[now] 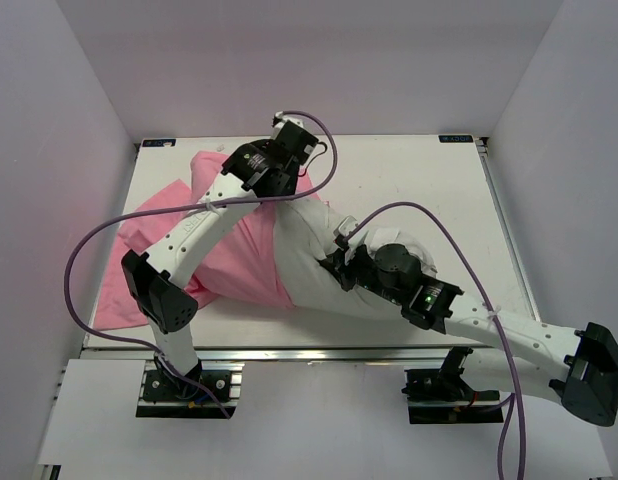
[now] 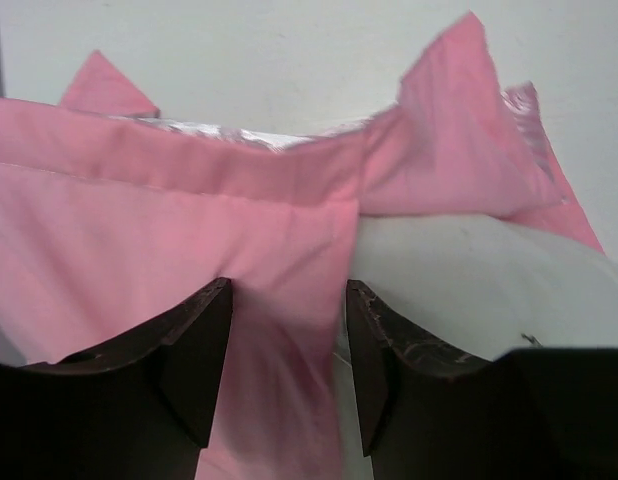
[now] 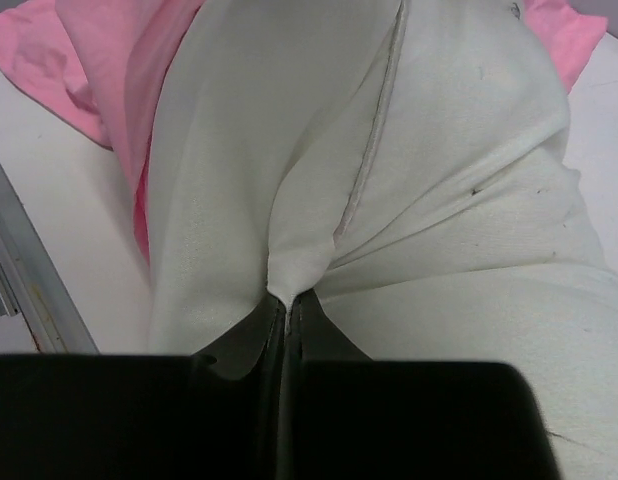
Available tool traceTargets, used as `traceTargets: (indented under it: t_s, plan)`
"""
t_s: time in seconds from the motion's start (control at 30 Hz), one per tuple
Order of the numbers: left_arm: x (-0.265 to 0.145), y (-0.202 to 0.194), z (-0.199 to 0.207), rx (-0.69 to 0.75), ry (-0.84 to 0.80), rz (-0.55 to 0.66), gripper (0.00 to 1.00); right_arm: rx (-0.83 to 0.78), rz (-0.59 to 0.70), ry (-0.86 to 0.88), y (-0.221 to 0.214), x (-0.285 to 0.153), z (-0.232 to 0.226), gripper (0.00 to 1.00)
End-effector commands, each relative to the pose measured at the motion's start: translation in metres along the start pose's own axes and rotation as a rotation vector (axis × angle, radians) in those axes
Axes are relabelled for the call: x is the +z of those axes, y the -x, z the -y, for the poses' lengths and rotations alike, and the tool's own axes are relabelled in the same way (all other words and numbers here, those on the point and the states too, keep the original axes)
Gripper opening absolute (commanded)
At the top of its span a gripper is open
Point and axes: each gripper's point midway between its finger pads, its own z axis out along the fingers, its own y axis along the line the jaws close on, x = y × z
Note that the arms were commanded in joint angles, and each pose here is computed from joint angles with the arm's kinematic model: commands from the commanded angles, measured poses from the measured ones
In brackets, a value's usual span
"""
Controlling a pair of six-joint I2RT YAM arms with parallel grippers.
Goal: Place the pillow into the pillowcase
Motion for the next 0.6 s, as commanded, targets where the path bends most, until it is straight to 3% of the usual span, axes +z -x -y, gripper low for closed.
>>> traceTargets:
  t_s: [0.0, 0.17, 0.23, 0.27, 0.3, 0.4, 0.43, 0.5, 0.57]
  plan:
    - [-0.011, 0.016, -0.035, -0.057, 0.162, 0.066, 0.59, 0.027, -0.152, 0.085, -0.047, -0.008, -0.021, 0.0]
    - [-0.009, 0.016, -0.036, -0.039, 0.18, 0.056, 0.54, 0.026, -0.152, 0.064, -0.049, -0.009, -0.017, 0.0]
    - [-0.007, 0.011, -0.027, -0.018, 0.141, 0.037, 0.46, 0.029, -0.147, 0.047, -0.047, -0.008, -0.014, 0.0]
    - [-0.006, 0.009, -0.022, -0.006, 0.122, 0.03, 0.35, 0.028, -0.147, 0.045, -0.047, -0.008, -0.014, 0.0]
    - [-0.007, 0.008, -0.016, -0.001, 0.088, 0.027, 0.31, 0.027, -0.147, 0.041, -0.047, -0.007, -0.013, 0.0]
    - [-0.012, 0.008, -0.001, 0.02, 0.018, 0.036, 0.29, 0.024, -0.148, 0.036, -0.046, -0.005, -0.012, 0.0]
    - [-0.014, 0.008, 0.003, 0.036, 0.003, 0.043, 0.23, 0.025, -0.147, 0.036, -0.046, -0.004, -0.013, 0.0]
    - [-0.019, 0.012, 0.008, 0.034, -0.025, 0.066, 0.0, 0.031, -0.139, 0.033, -0.044, -0.004, -0.012, 0.0]
    - [-0.023, 0.012, 0.017, 0.06, -0.068, 0.072, 0.0, 0.033, -0.135, 0.031, -0.043, -0.003, -0.012, 0.0]
